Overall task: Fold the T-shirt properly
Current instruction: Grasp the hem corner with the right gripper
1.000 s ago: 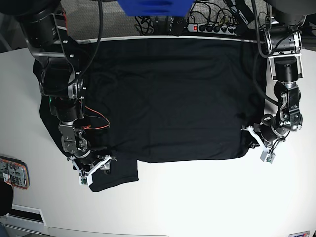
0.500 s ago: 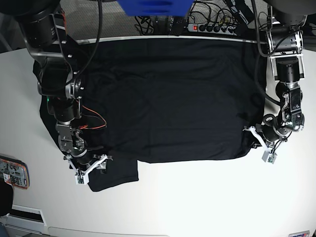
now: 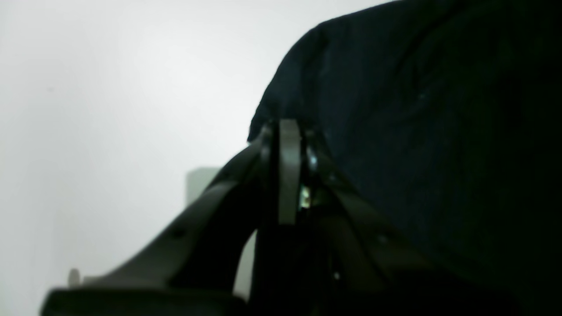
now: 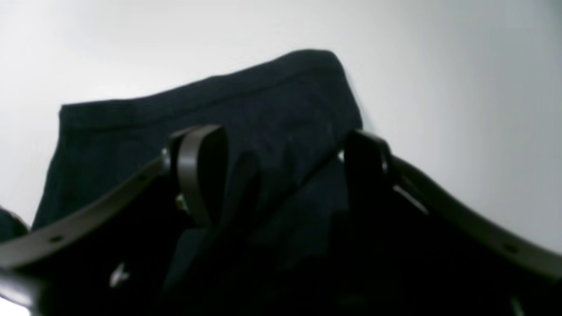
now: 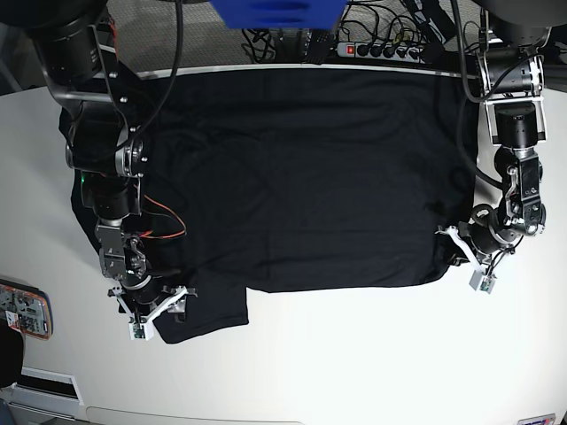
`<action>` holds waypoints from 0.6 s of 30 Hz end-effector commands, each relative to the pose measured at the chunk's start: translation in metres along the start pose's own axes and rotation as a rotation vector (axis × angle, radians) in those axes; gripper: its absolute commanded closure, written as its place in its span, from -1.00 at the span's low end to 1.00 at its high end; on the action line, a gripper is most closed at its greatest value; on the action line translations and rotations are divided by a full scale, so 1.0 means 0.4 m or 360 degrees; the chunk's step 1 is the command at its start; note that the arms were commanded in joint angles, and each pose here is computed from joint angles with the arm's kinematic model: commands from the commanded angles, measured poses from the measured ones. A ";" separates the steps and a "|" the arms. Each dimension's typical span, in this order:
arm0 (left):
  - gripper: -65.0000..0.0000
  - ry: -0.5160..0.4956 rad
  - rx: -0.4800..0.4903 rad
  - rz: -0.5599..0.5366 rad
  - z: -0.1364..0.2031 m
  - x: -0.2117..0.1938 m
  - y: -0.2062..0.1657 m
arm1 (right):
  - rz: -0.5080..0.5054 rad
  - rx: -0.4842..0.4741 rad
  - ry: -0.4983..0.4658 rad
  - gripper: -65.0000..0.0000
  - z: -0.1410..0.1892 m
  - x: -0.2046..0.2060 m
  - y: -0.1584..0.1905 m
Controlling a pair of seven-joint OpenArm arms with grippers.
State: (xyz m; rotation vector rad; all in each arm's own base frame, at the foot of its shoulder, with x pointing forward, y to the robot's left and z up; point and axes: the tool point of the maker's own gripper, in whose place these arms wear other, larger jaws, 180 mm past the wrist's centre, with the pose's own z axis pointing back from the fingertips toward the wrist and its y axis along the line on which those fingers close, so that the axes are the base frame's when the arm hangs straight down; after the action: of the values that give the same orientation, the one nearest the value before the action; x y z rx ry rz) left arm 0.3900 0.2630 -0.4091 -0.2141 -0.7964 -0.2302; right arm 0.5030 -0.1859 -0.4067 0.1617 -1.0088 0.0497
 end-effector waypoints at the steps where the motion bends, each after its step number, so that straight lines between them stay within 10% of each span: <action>1: 1.00 -0.0097 0.0022 -0.0028 0.015 0.063 0.020 | 0.0010 -0.0003 -0.0151 -0.23 -0.002 0.105 -0.008; 18: 1.00 -0.0074 0.0022 -0.0011 0.017 0.037 0.020 | -0.0014 -0.0009 -0.0058 -0.23 0.007 0.005 -0.011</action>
State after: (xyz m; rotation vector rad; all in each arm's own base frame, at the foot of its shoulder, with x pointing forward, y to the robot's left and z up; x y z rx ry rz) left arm 0.3822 0.2632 -0.4164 -0.2165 -0.7785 -0.2264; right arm 0.4838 -0.1859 -0.4286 0.1648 -0.9736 0.0408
